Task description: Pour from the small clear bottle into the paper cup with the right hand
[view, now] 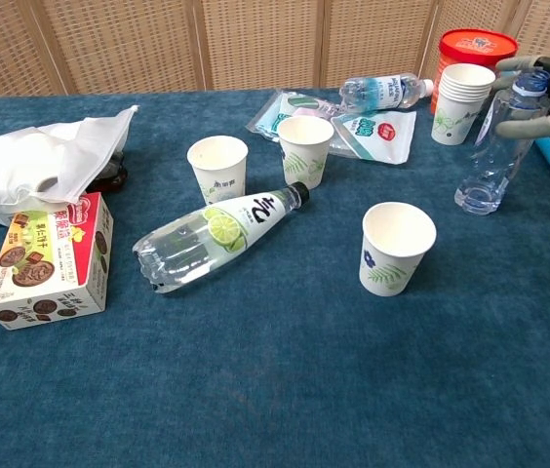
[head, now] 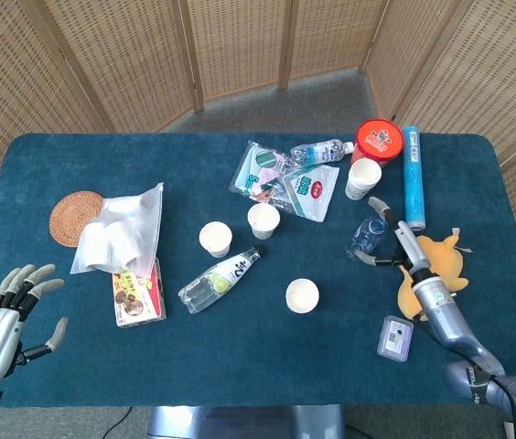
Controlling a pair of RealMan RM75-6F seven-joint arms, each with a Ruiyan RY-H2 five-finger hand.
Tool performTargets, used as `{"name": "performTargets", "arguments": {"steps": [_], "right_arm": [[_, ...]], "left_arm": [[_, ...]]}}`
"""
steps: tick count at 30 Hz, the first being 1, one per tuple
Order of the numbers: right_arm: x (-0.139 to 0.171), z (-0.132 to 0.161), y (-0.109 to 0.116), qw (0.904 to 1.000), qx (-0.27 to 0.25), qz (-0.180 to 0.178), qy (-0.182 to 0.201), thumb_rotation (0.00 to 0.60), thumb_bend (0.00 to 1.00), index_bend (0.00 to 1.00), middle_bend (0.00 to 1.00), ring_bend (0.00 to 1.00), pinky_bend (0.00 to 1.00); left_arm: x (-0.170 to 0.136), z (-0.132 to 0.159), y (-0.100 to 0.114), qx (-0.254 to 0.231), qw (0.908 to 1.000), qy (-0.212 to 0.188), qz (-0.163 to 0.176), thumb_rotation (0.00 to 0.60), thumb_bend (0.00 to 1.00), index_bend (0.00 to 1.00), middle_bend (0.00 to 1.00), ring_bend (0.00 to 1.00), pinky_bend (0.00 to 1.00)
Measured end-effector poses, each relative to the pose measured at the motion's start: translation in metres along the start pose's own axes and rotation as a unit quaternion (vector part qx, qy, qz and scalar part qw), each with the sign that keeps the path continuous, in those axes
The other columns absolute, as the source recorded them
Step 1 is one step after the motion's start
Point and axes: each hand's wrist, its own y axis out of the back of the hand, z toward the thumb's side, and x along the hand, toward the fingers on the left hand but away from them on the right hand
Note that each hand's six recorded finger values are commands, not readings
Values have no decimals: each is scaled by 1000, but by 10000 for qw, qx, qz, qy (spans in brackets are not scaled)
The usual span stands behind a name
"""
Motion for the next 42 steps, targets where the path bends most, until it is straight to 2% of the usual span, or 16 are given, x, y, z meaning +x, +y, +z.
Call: {"name": "performTargets", "arguments": {"steps": [6, 18, 42], "right_arm": [[-4, 0, 6, 9999, -58, -74, -35, 600, 260, 0, 0, 0, 0], [-9, -19, 8, 9993, -215, -124, -275, 600, 260, 0, 0, 0, 0], [-15, -38, -18, 9981, -369, -9, -489, 600, 261, 0, 0, 0, 0]], "left_arm": [[-1, -1, 0, 2, 10000, 21, 6, 308, 458, 224, 150, 0, 0], [-2, -3, 1, 32, 10000, 77, -4, 309, 459, 216, 142, 0, 0], [-6, -10, 2, 45, 9998, 188, -3, 311, 459, 212, 137, 0, 0]]}}
